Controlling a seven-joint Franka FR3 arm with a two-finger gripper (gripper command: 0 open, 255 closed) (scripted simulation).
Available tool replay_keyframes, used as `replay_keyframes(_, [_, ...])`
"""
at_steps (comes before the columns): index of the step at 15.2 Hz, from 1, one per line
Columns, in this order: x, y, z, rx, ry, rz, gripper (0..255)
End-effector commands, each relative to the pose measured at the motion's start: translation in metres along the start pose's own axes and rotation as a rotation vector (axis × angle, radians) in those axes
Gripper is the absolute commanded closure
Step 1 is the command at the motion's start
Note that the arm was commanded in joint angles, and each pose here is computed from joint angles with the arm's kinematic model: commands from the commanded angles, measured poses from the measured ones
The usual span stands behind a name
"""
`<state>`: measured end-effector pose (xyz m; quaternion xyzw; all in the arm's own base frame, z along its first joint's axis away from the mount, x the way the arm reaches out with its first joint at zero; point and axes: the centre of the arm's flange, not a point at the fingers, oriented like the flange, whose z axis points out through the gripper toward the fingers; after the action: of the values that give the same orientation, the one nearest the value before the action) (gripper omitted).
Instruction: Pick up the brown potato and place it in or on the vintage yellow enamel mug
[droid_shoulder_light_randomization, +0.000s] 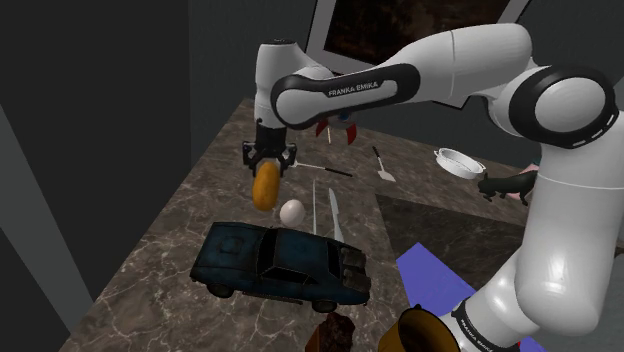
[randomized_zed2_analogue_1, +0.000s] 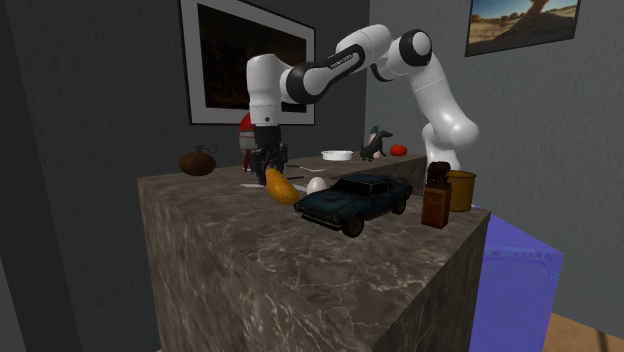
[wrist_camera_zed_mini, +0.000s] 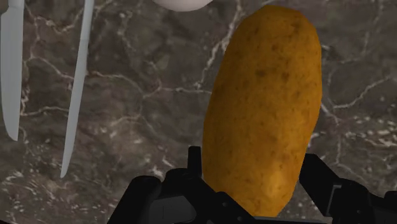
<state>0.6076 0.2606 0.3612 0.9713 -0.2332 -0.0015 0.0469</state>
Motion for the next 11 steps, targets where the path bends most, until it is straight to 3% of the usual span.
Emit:
replay_keyframes(1, [0.000, 0.000, -0.011, 0.000, 0.000, 0.000, 255])
replay_keyframes(11, [0.001, 0.005, -0.063, 0.000, 0.000, 0.000, 255])
